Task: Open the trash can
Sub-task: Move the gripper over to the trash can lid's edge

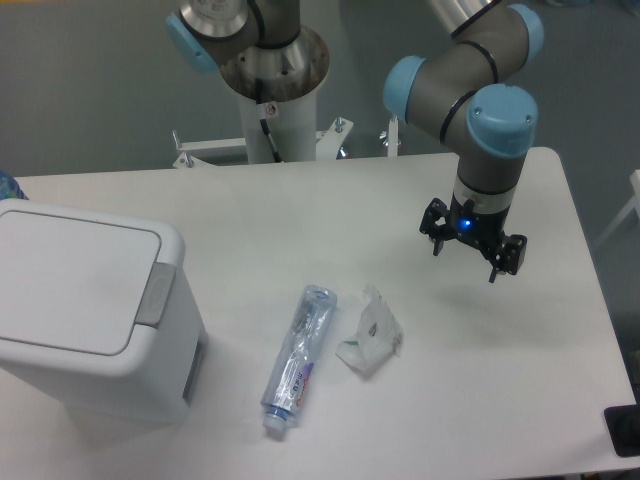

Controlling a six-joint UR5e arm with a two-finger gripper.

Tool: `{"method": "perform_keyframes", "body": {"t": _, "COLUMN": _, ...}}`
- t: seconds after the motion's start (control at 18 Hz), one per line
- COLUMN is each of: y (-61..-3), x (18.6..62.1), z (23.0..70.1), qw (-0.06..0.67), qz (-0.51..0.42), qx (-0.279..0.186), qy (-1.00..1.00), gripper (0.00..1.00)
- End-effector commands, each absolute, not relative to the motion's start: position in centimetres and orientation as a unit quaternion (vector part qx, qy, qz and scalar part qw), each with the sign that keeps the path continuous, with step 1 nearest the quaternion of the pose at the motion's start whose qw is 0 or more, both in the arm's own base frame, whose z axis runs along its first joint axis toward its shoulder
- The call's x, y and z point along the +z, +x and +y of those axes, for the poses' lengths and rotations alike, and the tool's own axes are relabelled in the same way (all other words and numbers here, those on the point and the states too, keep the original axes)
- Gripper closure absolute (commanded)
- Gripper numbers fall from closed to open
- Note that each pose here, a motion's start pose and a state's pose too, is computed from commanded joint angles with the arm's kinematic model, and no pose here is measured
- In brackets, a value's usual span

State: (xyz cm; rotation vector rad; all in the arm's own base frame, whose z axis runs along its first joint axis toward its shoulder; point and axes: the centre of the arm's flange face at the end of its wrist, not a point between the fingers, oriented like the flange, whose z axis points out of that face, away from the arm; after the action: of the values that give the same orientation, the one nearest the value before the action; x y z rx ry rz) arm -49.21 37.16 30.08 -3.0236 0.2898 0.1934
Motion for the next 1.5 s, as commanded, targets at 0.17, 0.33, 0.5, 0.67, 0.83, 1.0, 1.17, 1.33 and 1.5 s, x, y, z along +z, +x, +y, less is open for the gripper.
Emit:
{"method": "perform_keyframes", "body": {"t": 0.17, "y": -49.2, "x": 30.2, "z": 37.3, "qw": 0.051, "qz": 0.094, "qx": 0.064, "qy": -0.992, "gripper": 0.00}}
{"method": "perform_keyframes", "body": {"t": 0.33, "y": -49.1, "x": 30.5, "z": 37.4, "qw": 0.071, "qz": 0.091, "qx": 0.058, "qy": -0.992, "gripper": 0.00}}
{"method": "perform_keyframes", "body": {"t": 0.5, "y": -48.9, "x": 30.6, "z": 38.0, "qw": 0.131, "qz": 0.082, "qx": 0.035, "qy": -0.987, "gripper": 0.00}}
{"method": "perform_keyframes", "body": {"t": 0.67, "y": -48.1, "x": 31.1, "z": 39.2, "qw": 0.173, "qz": 0.023, "qx": 0.011, "qy": -0.985, "gripper": 0.00}}
{"method": "perform_keyframes", "body": {"t": 0.83, "y": -45.8, "x": 33.9, "z": 41.4, "qw": 0.216, "qz": -0.043, "qx": -0.009, "qy": -0.975, "gripper": 0.00}}
{"method": "perform_keyframes", "body": {"t": 1.0, "y": -43.8, "x": 36.4, "z": 43.8, "qw": 0.245, "qz": -0.085, "qx": -0.026, "qy": -0.965, "gripper": 0.00}}
{"method": "perform_keyframes", "body": {"t": 1.17, "y": -42.4, "x": 39.9, "z": 46.5, "qw": 0.290, "qz": -0.140, "qx": -0.059, "qy": -0.945, "gripper": 0.00}}
{"method": "perform_keyframes", "body": {"t": 1.33, "y": -41.4, "x": 44.1, "z": 48.0, "qw": 0.339, "qz": -0.194, "qx": -0.103, "qy": -0.915, "gripper": 0.00}}
{"method": "perform_keyframes", "body": {"t": 1.5, "y": -35.3, "x": 48.1, "z": 51.1, "qw": 0.359, "qz": -0.191, "qx": -0.137, "qy": -0.903, "gripper": 0.00}}
